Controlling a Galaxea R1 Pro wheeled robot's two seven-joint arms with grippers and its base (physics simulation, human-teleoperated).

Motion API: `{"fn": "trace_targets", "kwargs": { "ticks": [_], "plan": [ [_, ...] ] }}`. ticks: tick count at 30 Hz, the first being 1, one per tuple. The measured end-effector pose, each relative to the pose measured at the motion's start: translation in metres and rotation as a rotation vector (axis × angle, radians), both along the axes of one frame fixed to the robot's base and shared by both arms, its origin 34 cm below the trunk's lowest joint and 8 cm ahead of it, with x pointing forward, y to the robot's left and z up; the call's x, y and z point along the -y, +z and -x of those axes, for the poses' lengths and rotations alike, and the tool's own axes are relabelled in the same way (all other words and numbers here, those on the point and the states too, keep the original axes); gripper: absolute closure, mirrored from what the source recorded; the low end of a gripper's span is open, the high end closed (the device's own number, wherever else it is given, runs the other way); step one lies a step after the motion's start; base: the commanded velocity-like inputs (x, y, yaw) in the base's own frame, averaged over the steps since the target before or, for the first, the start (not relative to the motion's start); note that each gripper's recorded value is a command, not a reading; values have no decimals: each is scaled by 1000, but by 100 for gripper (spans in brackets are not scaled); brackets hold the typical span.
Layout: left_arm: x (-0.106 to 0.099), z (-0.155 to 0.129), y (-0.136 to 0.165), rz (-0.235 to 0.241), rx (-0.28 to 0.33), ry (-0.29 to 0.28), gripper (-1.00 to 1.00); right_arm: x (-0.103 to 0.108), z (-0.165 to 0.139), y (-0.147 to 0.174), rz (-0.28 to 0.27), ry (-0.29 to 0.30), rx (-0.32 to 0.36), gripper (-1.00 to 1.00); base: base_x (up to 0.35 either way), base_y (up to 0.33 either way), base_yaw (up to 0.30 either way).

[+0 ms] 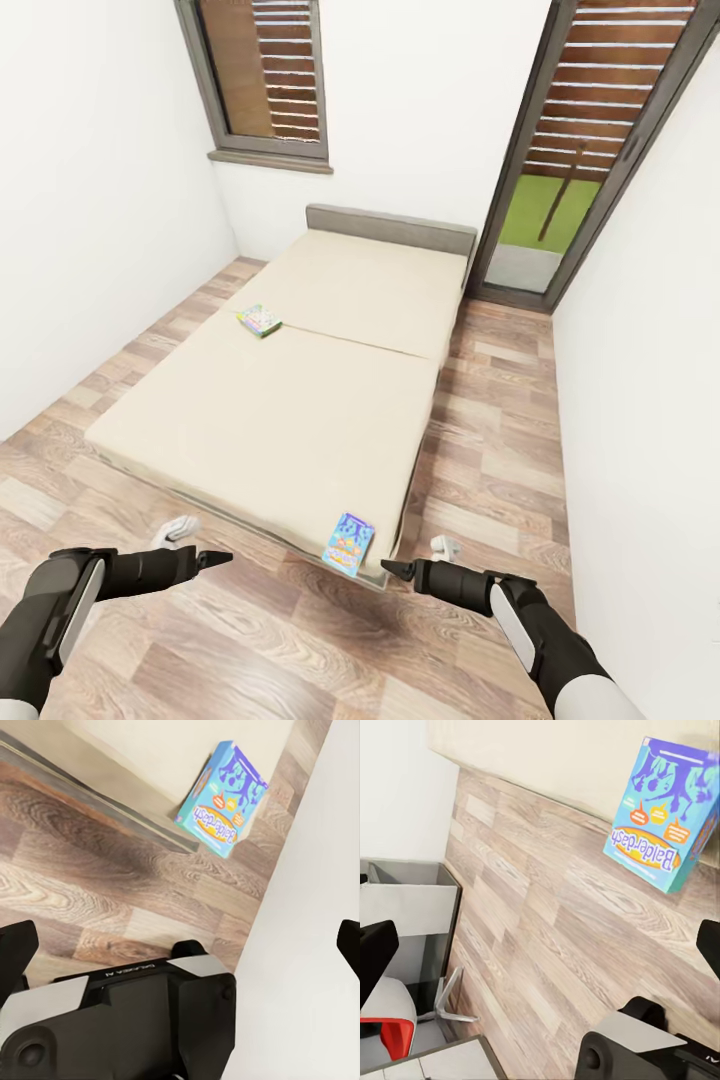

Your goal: Put all the toys in the child's room - the three board games (two on the bed and one on the table), the two jigsaw puzzles on the table, and the tennis ball on the table - inside the toy box on the table in the child's room.

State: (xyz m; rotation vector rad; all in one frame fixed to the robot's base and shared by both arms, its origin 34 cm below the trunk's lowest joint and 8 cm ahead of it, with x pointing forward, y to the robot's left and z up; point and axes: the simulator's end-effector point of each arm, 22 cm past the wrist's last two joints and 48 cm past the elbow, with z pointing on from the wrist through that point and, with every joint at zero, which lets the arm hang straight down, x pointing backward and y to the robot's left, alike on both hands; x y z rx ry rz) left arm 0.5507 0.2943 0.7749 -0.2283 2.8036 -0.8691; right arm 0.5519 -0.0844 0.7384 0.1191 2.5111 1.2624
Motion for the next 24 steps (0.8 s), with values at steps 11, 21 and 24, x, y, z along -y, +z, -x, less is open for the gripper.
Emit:
{"fn": "trace_targets", "kwargs": {
  "ticks": [11,21,24],
  "plan": [
    [0,-4,7,0,16,0,-100,1,-4,7,1,0,16,-100,0,36,-178],
    [0,-7,14,0,30,1,-100,1,-8,13,1,0,31,-100,0,105,-178],
    [0,-8,15,0,35,1,-100,1,-9,15,1,0,35,-100,0,20,-177]
  ]
}}
